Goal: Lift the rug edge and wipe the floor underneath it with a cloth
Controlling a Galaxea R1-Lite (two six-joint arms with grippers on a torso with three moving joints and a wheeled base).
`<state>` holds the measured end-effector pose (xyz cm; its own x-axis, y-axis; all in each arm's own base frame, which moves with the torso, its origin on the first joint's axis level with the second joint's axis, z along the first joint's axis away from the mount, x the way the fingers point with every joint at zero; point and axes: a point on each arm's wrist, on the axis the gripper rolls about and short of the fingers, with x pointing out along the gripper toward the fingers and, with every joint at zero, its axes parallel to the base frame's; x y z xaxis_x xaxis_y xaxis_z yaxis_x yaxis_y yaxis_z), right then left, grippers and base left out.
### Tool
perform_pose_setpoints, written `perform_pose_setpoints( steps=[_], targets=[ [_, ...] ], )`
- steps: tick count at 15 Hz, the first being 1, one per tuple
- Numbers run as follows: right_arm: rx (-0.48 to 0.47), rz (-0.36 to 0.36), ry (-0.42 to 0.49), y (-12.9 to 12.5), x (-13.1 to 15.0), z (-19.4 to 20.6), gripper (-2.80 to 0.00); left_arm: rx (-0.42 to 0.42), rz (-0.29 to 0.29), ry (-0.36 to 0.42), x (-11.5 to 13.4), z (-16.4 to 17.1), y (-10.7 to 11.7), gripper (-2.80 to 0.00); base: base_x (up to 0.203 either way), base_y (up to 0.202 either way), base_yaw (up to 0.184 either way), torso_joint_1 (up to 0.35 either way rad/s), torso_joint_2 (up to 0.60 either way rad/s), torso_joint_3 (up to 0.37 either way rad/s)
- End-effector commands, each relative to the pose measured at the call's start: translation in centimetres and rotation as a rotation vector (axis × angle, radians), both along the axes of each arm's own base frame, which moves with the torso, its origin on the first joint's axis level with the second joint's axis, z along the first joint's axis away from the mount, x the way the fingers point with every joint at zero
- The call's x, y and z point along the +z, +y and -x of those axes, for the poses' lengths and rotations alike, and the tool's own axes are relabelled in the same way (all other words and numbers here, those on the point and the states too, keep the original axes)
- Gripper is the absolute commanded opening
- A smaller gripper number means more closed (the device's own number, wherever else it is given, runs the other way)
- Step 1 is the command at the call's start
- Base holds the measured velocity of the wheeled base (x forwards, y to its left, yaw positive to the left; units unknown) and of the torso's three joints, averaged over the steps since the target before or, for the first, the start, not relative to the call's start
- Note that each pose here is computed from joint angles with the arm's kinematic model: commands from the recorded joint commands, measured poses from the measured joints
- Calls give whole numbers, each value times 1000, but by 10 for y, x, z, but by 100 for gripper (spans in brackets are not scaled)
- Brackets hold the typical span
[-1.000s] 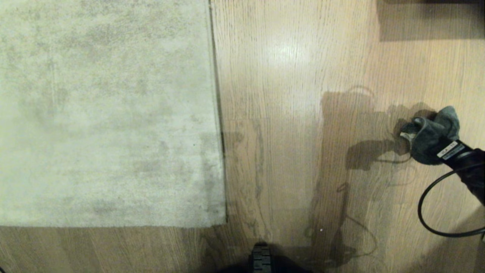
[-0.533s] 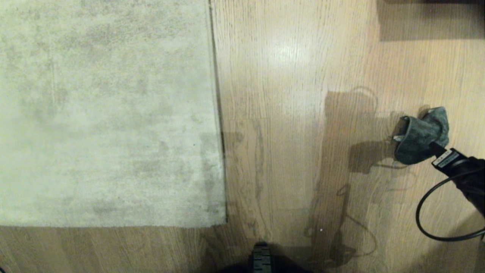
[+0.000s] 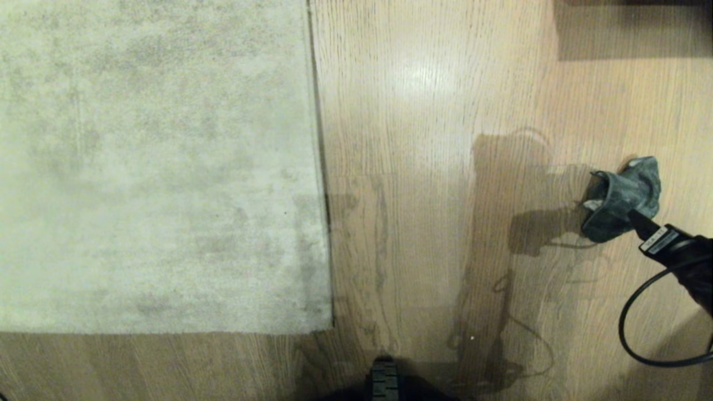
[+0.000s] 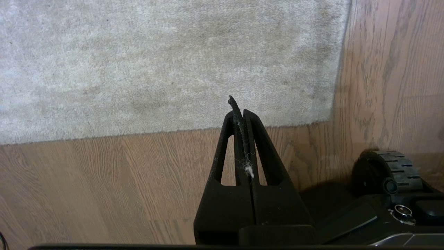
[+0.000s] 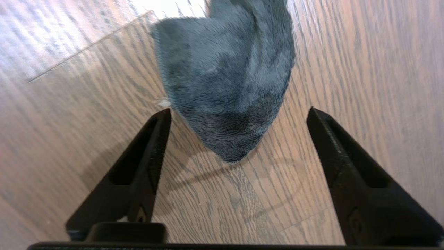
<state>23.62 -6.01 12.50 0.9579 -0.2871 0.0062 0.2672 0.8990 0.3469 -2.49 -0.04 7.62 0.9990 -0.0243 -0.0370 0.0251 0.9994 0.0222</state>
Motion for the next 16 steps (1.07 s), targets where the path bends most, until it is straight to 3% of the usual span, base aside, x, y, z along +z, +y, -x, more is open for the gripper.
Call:
perform_pose_setpoints(
  steps=[1,7,8,12,16],
  targets=[
    [26,55,-71,5,15,14,0,0,0,1,0,0,0,-280,0,0,0,0,0,0],
    [96,204,-129,16,35,45,0,0,0,0,0,0,0,-280,0,0,0,0,0,0],
    [99,218,-116,18,33,53,-280,0,0,0,0,0,0,-280,0,0,0,0,0,0],
    [148,279,-156,24,40,70,-280,0,0,1,0,0,0,-280,0,0,0,0,0,0],
    [211,295,-170,30,39,88,-280,0,0,1,0,0,0,-280,0,0,0,0,0,0]
  ],
)
